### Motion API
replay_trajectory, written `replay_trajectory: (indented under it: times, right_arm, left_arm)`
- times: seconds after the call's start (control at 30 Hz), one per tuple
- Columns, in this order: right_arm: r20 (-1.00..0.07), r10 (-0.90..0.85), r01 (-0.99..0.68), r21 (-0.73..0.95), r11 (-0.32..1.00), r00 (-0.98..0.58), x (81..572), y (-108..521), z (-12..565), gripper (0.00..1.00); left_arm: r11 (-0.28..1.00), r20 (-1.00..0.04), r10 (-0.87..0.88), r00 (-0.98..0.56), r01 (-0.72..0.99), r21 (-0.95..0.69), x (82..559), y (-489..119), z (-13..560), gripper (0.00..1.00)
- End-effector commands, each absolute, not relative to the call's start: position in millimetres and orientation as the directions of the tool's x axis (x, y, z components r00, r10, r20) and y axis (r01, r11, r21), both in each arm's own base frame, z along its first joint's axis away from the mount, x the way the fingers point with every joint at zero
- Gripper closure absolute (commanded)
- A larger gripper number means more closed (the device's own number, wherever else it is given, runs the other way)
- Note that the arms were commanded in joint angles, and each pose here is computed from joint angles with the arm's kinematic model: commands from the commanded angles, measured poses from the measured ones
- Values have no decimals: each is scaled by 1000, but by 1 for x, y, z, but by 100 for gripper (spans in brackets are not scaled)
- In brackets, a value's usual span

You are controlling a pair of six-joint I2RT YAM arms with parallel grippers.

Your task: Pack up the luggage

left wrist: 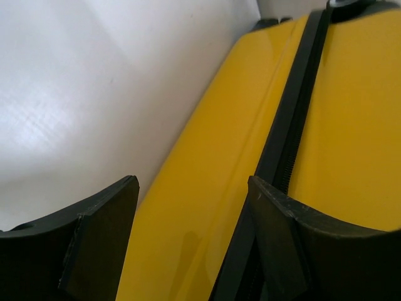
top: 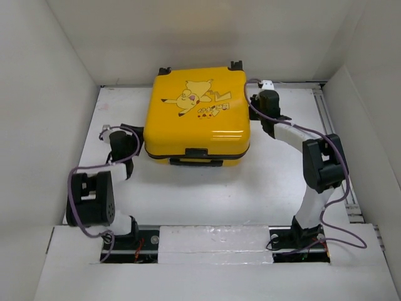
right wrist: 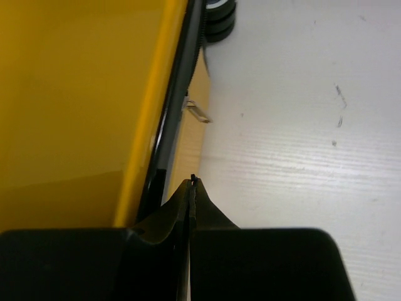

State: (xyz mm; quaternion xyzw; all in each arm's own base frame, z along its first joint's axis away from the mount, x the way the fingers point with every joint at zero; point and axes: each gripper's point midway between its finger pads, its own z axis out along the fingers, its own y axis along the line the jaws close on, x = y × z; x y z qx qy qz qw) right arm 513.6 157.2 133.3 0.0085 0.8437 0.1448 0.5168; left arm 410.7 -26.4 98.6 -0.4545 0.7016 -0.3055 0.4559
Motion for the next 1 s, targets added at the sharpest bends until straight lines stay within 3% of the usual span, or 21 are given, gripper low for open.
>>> replay_trajectory:
  times: [0.0,0.27,0.37,0.4,0.47,0.5,0.6,0.77,0.83,0.87,0.9,0.97]
  right_arm:
    - [-886,91,-471,325,820,-454,488,269,171,100]
    - [-916,14,-578,265,772,-401,480,290,200,100]
    - [-894,2,-579,291,761,-447,495,288,199,100]
    - [-906,16,-614,298,731,-422,506,293,225,100]
    - [-871,-22,-615,329,717,-492,517,299,202,100]
    - [-893,-8,-657,326,680,-451,524,309,231,100]
    - [-883,-15,-667,344,661,-470,536,314,229,96]
    - [-910,9,-663,308,683,-414,554,304,271,76]
    - [-950,55,-658,255,709,-309,553,290,316,61]
    - [-948,58,-647,256,718,-311,549,279,311,55]
    - [-965,93,-648,234,725,-245,537,268,350,49]
    - [-973,111,-647,216,731,-201,523,254,364,45]
  left_arm:
    - [524,-439,-792,-425,-105,-845,365,-117,129,34]
    - [601,-501,-718,-482,-68,-796,297,-135,116,34]
    - [613,-522,-698,-490,-32,-790,274,-145,120,34]
    - [599,-524,-701,-484,0,-801,266,-150,130,34]
    - [584,-522,-701,-486,29,-811,259,-154,137,34]
    - [571,-511,-704,-493,35,-820,256,-156,138,34]
    - [564,-509,-699,-503,51,-824,254,-158,140,34]
    - [587,-543,-696,-469,64,-807,263,-155,153,34]
    - [630,-597,-692,-404,65,-774,270,-144,166,34]
    - [624,-611,-696,-376,104,-775,272,-144,185,34]
    - [614,-615,-708,-347,128,-779,275,-144,198,34]
    - [607,-624,-717,-309,162,-778,279,-143,220,32]
